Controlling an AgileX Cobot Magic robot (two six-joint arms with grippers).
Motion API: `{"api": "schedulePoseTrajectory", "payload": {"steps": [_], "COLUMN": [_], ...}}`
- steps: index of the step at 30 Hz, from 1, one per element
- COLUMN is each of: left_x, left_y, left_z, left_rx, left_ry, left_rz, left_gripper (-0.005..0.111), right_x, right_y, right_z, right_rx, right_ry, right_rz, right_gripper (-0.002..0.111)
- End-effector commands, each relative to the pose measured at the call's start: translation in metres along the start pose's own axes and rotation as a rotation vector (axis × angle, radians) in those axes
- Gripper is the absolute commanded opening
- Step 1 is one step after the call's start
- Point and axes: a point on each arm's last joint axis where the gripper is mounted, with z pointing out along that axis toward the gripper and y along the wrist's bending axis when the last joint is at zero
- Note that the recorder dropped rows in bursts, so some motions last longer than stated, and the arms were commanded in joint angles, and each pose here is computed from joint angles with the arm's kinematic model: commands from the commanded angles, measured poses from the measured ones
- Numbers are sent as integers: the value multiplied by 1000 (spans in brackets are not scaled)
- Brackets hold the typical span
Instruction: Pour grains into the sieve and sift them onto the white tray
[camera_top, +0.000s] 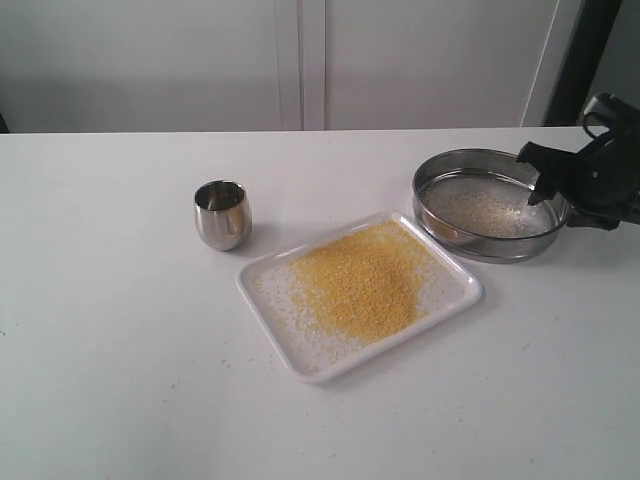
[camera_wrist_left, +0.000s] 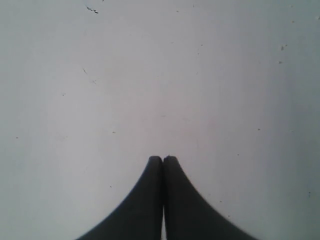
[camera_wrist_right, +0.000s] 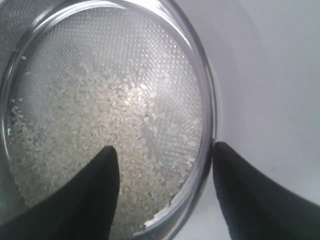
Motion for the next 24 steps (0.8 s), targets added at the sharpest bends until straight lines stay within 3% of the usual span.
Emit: {"api": "schedulePoseTrajectory", "payload": {"steps": [1, 17, 20, 24], "left_x": [2, 2, 2, 2], "left_y": [-1, -1, -1, -1], "left_z": [0, 0, 0, 0], "left_rx": [4, 4, 4, 4], "left_ry": [3, 3, 3, 3], "left_rz": [2, 2, 2, 2], "left_gripper": [0, 0, 0, 0], "right_x": [-3, -1, 2, 6], "right_y": [-1, 12, 14, 16], "right_z": [-22, -112, -137, -157], "right_rx": [26, 49, 55, 50], "right_ry": [20, 45, 48, 54], "right_rz": [29, -41, -61, -70], "right_gripper": [53, 52, 46, 24]}}
